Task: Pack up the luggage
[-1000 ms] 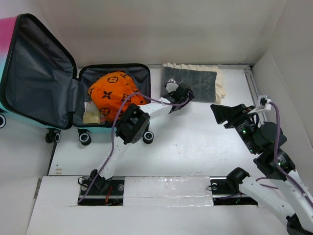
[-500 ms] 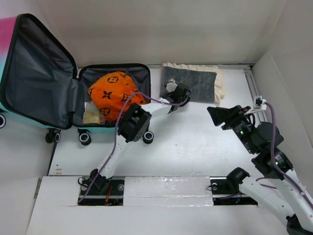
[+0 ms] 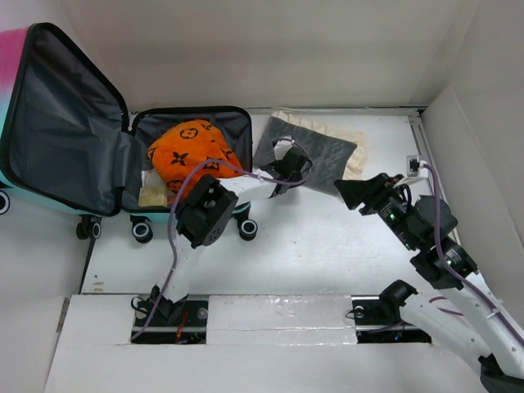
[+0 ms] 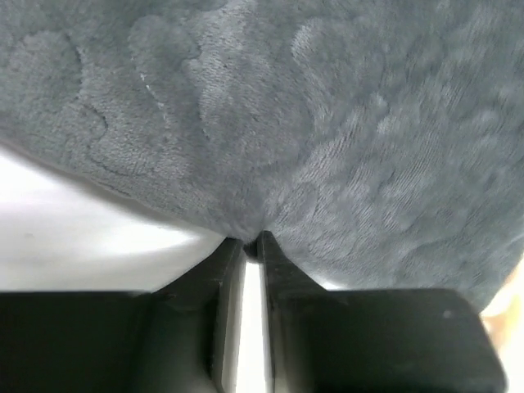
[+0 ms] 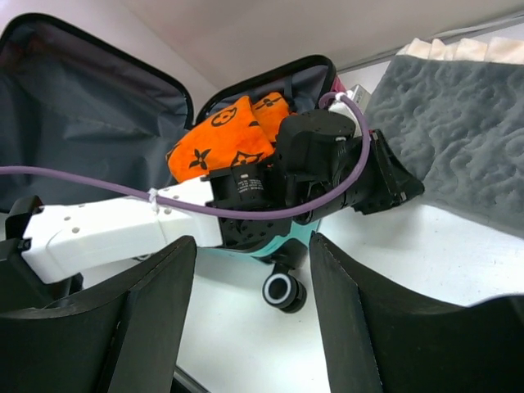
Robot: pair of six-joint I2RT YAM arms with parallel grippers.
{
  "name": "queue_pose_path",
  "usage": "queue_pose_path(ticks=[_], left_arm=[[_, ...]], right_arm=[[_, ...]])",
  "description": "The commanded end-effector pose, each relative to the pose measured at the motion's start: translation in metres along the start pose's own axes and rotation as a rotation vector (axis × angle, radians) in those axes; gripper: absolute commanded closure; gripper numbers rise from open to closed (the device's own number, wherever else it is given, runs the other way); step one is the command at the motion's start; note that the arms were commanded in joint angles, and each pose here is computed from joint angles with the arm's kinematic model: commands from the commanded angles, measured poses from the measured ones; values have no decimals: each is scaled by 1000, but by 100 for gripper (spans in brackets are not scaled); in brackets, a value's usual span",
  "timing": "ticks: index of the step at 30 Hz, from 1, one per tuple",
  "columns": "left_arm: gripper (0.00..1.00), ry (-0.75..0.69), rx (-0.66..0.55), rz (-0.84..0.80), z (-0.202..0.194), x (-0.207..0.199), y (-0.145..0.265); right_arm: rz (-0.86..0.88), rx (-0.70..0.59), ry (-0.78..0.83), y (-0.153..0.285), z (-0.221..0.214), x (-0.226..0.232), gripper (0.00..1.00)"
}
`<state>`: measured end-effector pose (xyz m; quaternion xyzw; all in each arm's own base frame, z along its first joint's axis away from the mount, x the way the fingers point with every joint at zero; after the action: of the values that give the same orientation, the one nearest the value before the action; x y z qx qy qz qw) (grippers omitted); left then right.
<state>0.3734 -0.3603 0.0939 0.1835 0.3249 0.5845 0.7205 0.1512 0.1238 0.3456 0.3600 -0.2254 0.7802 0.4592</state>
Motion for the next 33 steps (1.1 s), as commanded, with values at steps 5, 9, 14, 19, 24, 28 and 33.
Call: queue_pose_path(ticks=[5,9,14,19,24,28,33], left_arm=[[44,-6,-57,45,6,17,35],[38,39,-50,114,6,20,31],[33,108,18,148,5,17,1],[33,174,25,163,6,20,-13],[33,215,18,147,12,11,-22],[36,244,33,131,12,14,-41],[78,233,-3,92,19,14,-49]], right_arm=[[75,-20,-14,-1,5,13,37],[68,-14,-13,-2,3,11,37],[74,-7,-13,-2,1,12,37],[73,-8,-4,0,2,11,37],[80,0,-3,1,1,12,37],[80,1,-3,1,1,12,37],[95,-13,3,5,4,14,37]])
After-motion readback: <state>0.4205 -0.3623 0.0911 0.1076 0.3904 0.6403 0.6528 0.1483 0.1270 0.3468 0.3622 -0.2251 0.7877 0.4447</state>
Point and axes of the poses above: each gripper's point midway between its finger pads, its own y axis back along the fingers, its own x axis along the line the jaws close on, z = x × y, the point moved 8 cm from there along y, back along the fingers, and after that the axes turned 12 degrees about -y, right-handed, at the moved point
